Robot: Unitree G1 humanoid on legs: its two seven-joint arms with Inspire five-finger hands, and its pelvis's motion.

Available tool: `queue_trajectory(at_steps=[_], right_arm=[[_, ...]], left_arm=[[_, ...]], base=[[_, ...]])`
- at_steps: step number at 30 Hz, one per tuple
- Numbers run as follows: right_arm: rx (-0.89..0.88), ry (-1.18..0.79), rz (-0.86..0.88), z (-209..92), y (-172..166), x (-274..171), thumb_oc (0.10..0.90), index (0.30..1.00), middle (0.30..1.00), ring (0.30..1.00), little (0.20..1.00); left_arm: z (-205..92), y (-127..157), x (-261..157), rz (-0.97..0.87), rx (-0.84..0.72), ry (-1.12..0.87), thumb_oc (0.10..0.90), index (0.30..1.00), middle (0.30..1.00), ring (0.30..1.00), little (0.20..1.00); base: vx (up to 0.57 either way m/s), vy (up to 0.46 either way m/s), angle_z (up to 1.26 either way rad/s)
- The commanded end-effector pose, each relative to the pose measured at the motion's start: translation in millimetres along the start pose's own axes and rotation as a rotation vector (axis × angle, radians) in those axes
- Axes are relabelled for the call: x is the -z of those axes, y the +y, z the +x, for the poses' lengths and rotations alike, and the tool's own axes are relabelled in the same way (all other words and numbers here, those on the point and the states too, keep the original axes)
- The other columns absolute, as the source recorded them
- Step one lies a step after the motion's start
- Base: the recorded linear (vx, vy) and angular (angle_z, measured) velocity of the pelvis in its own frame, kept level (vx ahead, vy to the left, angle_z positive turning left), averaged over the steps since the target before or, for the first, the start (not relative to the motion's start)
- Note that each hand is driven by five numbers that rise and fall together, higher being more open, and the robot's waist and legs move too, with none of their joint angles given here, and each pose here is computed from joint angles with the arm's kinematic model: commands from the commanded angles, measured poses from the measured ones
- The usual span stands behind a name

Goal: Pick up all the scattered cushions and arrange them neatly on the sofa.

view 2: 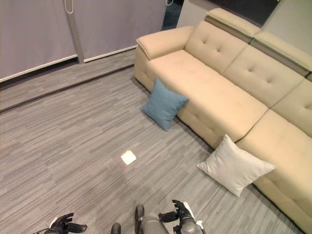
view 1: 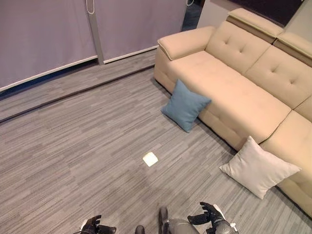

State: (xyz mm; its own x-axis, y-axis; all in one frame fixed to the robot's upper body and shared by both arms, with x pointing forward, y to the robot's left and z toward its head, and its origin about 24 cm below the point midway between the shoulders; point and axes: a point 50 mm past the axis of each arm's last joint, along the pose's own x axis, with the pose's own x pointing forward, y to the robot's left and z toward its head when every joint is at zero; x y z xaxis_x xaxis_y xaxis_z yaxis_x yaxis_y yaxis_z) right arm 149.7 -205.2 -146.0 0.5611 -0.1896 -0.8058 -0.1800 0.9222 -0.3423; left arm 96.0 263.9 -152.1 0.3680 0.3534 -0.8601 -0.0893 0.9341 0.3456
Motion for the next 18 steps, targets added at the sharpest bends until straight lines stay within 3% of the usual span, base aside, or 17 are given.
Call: queue_trajectory(at_steps=[1, 9, 18], right_arm=[[0.067, 0.051, -0.006, -2.2, -23.6, 18.5, 0.8, 0.9, 0.9, 0.9, 0.9], [0.09, 0.098, 0.065, -7.0, -27.5, 36.0, 0.8, 0.9, 0.9, 0.9, 0.9], [0.11, 0.114, 0.064, -7.4, -32.5, 38.7, 0.8, 0.9, 0.9, 0.9, 0.9]], left_arm=[[0.7, 4.3, -7.9, 0.036, -0.009, -0.048, 0.8, 0.9, 0.9, 0.9, 0.9], [-0.1, -0.2, -5.5, 0.013, 0.001, -0.041, 0.8, 0.9, 0.9, 0.9, 0.9], [-0.2, 2.8, -4.8, -0.011, -0.013, -0.041, 0.8, 0.9, 0.9, 0.9, 0.9]], base=[[0.33, -0.06, 0.47], [0.24, -0.088, 0.45], [0.2, -0.002, -0.04]])
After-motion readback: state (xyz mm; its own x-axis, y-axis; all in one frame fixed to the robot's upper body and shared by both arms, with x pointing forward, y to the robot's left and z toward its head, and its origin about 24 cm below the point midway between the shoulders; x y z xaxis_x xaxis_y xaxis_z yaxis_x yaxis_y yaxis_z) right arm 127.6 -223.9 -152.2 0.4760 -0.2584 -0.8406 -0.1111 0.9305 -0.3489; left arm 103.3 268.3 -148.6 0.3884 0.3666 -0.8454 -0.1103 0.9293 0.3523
